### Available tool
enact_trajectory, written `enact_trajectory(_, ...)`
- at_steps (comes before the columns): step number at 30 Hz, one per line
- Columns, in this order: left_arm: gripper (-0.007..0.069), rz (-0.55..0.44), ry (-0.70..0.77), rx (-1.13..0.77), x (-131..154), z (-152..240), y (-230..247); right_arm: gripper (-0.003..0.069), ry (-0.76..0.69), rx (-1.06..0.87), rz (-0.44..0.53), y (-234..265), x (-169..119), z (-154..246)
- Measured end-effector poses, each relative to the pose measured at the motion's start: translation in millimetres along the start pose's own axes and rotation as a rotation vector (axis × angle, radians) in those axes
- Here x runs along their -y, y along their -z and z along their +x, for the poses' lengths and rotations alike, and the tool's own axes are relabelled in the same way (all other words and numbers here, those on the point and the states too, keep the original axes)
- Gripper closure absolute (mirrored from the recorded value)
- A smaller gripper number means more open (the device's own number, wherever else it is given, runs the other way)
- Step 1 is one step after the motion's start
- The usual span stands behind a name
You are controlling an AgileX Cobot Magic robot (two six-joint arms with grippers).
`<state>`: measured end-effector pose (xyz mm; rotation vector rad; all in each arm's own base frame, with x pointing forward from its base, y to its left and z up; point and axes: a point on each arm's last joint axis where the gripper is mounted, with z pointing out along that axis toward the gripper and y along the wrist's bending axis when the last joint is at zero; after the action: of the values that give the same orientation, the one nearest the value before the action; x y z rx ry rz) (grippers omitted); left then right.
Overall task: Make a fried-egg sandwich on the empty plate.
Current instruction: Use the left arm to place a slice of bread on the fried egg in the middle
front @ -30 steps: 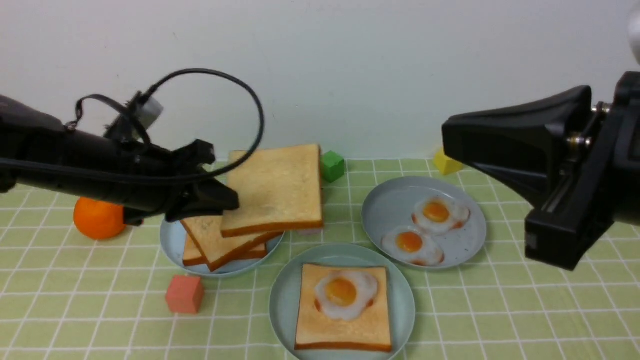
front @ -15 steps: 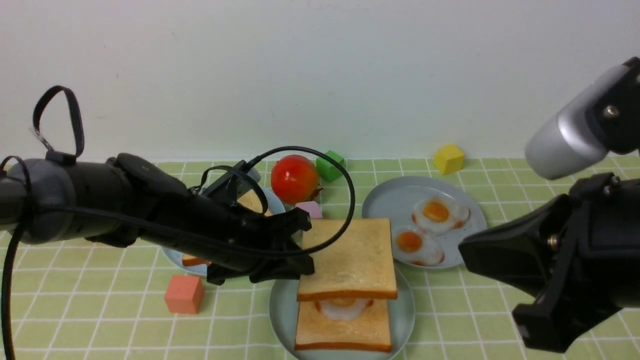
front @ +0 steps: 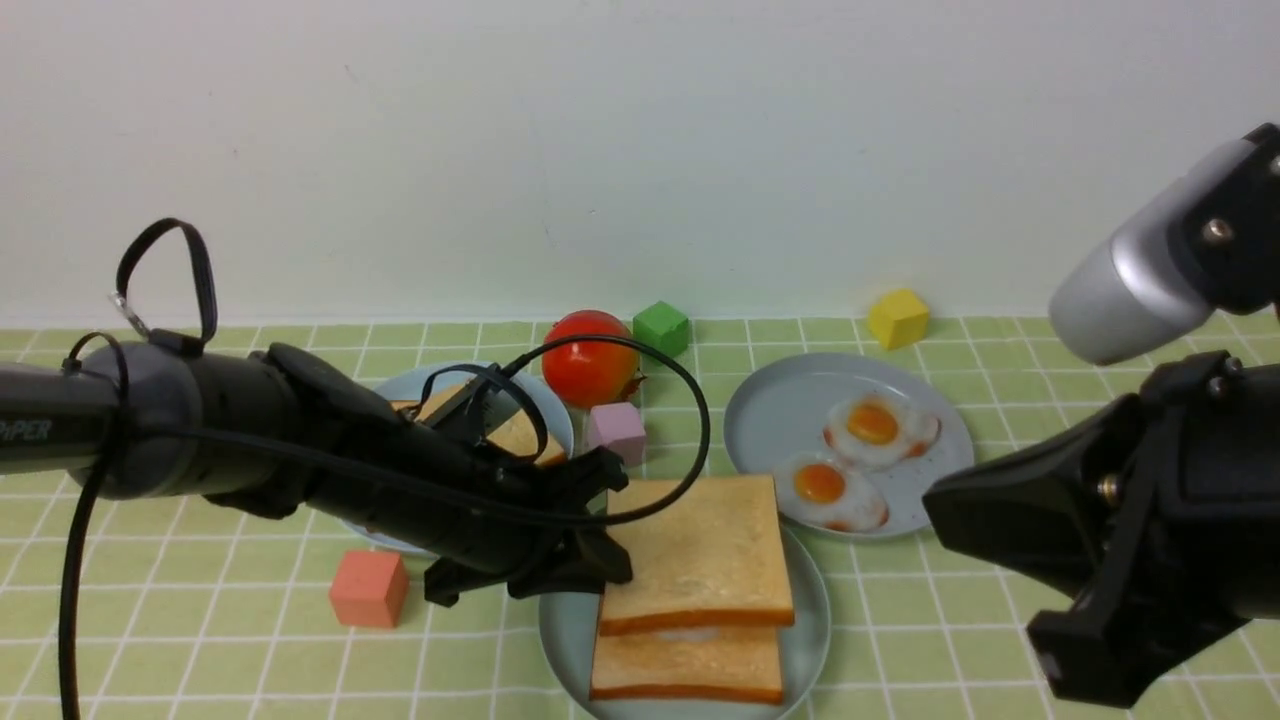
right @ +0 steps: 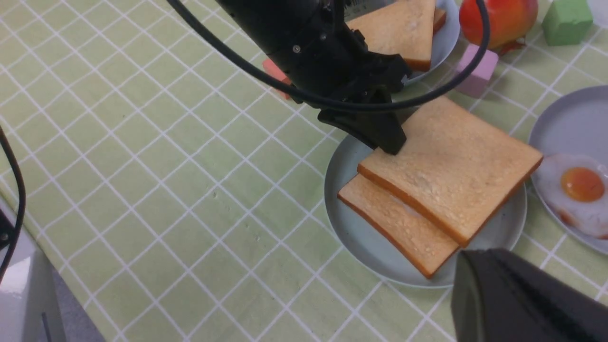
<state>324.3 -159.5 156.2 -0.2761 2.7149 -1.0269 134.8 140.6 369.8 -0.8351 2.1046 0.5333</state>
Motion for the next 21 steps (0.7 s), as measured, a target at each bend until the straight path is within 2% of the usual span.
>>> enact_trajectory(3, 0.0577, 0.0, -0.002, -0.003, 0, 0, 0, 0.0639, 0.005, 0.0, 0.004, 0, 0, 0)
enact_trajectory(7, 0.0517, -0.015, -0.031, -0.016, -1, 1, 0, 0.0635, 0.009, 0.0, 0.008, 0, 1, 0)
enact_trajectory(13, 0.0317, -0.006, -0.084, -0.02, 6, 4, 11, 0.0629, 0.064, -0.002, 0.06, 0, 5, 0)
enact_trajectory(16, 0.0249, 0.015, -0.126, 0.003, 17, 4, 26, 0.0625, 0.087, -0.002, 0.097, 0, 9, 0)
enact_trajectory(21, 0.0219, 0.052, -0.223, 0.03, 37, 11, 57, 0.0617, -0.002, -0.013, 0.149, 1, 14, 1)
